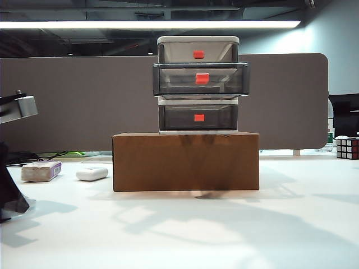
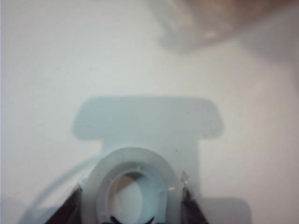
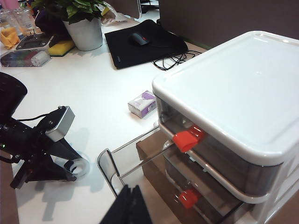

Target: Open the second layer of the drawer on the table, pick up the transparent tape on the table and put it in, and finally close the drawer.

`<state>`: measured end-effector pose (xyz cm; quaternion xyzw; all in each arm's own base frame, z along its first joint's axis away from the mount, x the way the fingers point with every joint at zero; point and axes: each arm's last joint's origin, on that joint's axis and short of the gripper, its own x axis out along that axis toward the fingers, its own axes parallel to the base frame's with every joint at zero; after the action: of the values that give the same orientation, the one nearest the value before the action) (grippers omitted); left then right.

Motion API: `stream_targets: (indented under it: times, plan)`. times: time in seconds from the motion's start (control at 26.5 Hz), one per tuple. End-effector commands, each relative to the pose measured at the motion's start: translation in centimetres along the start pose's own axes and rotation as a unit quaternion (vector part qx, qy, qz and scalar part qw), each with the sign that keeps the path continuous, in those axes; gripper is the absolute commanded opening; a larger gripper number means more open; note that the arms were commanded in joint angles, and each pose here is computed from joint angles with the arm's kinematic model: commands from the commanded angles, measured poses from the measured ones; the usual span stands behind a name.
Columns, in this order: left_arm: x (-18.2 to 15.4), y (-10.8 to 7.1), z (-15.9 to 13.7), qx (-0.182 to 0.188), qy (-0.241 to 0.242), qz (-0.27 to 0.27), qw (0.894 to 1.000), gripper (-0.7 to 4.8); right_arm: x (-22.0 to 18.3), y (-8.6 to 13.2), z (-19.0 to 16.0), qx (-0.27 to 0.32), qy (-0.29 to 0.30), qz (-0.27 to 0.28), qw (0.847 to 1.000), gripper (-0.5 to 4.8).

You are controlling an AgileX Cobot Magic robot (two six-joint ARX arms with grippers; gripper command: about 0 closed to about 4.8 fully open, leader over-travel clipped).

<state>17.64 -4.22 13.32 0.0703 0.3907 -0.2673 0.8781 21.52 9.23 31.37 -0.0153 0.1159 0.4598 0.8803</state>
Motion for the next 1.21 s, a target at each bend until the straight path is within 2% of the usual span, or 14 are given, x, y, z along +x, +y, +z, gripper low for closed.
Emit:
stream_targets:
  times: [0.04,0.15,0.23,0.34,0.41,0.45,0.53,0.6,0.64,0.75,0.91,1.09,1.13,1.21]
  plan:
    - [0.1,-0.2,-0.5,0.000,0.016,-0.022,1.000,1.11,-0.1,0.0,0.2,-0.007,-0.007,-0.001,1.000,-0.05]
    - [-0.3,-0.2,0.7,0.009,-0.012,-0.040,0.999,1.04,-0.1,0.0,0.3,-0.007,-0.007,-0.001,1.000,-0.05]
    - [-1.0,-0.4,2.0,0.020,-0.038,-0.046,0.998,0.78,-0.1,0.1,0.3,-0.007,-0.007,-0.001,1.000,-0.05]
    - [-3.2,-1.5,5.4,0.061,-0.097,-0.051,0.992,0.59,-0.1,0.1,0.3,-0.007,-0.008,-0.001,1.000,-0.05]
    - [-5.4,-2.8,8.2,0.095,-0.142,-0.059,0.984,0.56,-0.1,0.1,0.3,-0.008,-0.008,-0.001,1.000,-0.05]
    - [-6.7,-3.8,10.2,0.119,-0.177,-0.069,0.975,0.56,-0.2,0.1,0.4,-0.009,-0.010,-0.002,1.000,-0.05]
    - [-7.9,-4.8,12.1,0.140,-0.205,-0.074,0.966,0.56,-0.3,0.2,0.4,-0.010,-0.011,-0.002,1.000,-0.05]
    - [-8.8,-6.8,15.1,0.177,-0.253,-0.097,0.946,0.56,-0.5,0.3,0.6,-0.014,-0.018,-0.002,1.000,-0.05]
    - [-8.7,-7.3,15.9,0.185,-0.263,-0.103,0.941,0.56,-0.5,0.3,0.7,-0.015,-0.019,-0.002,1.000,-0.05]
    - [-7.4,-8.7,18.0,0.208,-0.263,-0.124,0.934,0.57,-0.5,0.3,0.7,-0.014,-0.019,-0.002,1.000,-0.05]
    - [-4.9,-10.4,19.9,0.227,-0.239,-0.145,0.933,0.57,-0.7,0.4,0.8,-0.016,-0.022,-0.003,1.000,-0.05]
    - [-2.3,-11.9,21.1,0.245,-0.214,-0.146,0.935,0.60,-1.1,0.6,1.0,-0.020,-0.028,-0.008,0.999,-0.05]
    - [-1.9,-12.1,21.1,0.246,-0.208,-0.149,0.935,0.77,-1.1,0.6,1.1,-0.020,-0.028,-0.012,0.999,-0.05]
    - [-1.5,-12.1,21.1,0.246,-0.204,-0.149,0.936,1.45,-1.2,0.7,1.1,-0.021,-0.030,-0.012,0.999,-0.05]
